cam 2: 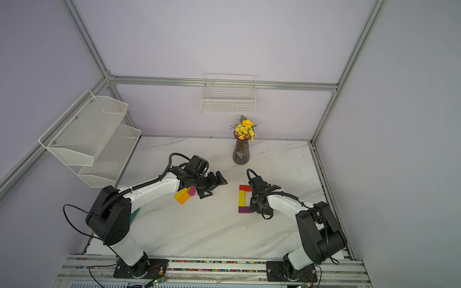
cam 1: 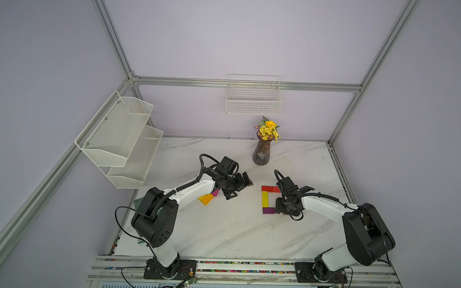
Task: Assemble the letter c with building blocks
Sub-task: Assemble the building block at the center of the board.
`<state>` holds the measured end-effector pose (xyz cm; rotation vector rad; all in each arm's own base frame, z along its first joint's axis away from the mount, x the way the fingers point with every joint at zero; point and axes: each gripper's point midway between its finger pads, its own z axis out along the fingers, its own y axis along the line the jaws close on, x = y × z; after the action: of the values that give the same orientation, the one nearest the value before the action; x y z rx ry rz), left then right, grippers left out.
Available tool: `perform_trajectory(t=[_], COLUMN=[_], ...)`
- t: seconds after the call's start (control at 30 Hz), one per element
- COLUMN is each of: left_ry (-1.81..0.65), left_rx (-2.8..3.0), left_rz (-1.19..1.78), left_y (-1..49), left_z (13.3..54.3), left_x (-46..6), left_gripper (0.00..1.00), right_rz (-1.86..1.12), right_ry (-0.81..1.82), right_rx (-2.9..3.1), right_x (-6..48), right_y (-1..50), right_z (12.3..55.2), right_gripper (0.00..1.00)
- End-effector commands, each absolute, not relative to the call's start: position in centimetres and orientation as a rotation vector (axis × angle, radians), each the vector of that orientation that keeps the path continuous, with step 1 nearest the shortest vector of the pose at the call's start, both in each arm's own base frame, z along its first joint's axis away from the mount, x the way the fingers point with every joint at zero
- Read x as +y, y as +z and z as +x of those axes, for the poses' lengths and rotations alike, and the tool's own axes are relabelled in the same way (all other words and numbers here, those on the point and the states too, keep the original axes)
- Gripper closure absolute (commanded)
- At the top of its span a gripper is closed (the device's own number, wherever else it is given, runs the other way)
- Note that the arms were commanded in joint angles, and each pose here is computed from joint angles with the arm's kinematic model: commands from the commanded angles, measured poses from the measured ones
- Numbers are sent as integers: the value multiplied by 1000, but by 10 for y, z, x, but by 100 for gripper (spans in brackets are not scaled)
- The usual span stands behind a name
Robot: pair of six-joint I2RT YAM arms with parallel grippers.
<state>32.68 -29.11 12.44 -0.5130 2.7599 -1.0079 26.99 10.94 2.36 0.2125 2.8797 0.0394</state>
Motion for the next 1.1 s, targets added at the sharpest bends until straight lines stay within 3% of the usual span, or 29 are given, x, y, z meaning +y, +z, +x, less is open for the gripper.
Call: perform_trajectory(t=[0.0, 0.8, 1.07], left_ry=[-1055, -1068, -1068], left_rx=[2722, 2720, 2721], left_rz=[-488, -493, -496], left_y=[138, 138, 136], left_z=[335, 336, 337], left_x=[-300, -303, -303], left_gripper=[0, 0, 0], right_rz=[215, 239, 236], right_ry=[62, 59, 63], right_rx=[2872, 2868, 2890], right_x=[111, 103, 105], right_y=[25, 33, 30], right_z=[271, 257, 256], right_gripper=[48, 48, 40])
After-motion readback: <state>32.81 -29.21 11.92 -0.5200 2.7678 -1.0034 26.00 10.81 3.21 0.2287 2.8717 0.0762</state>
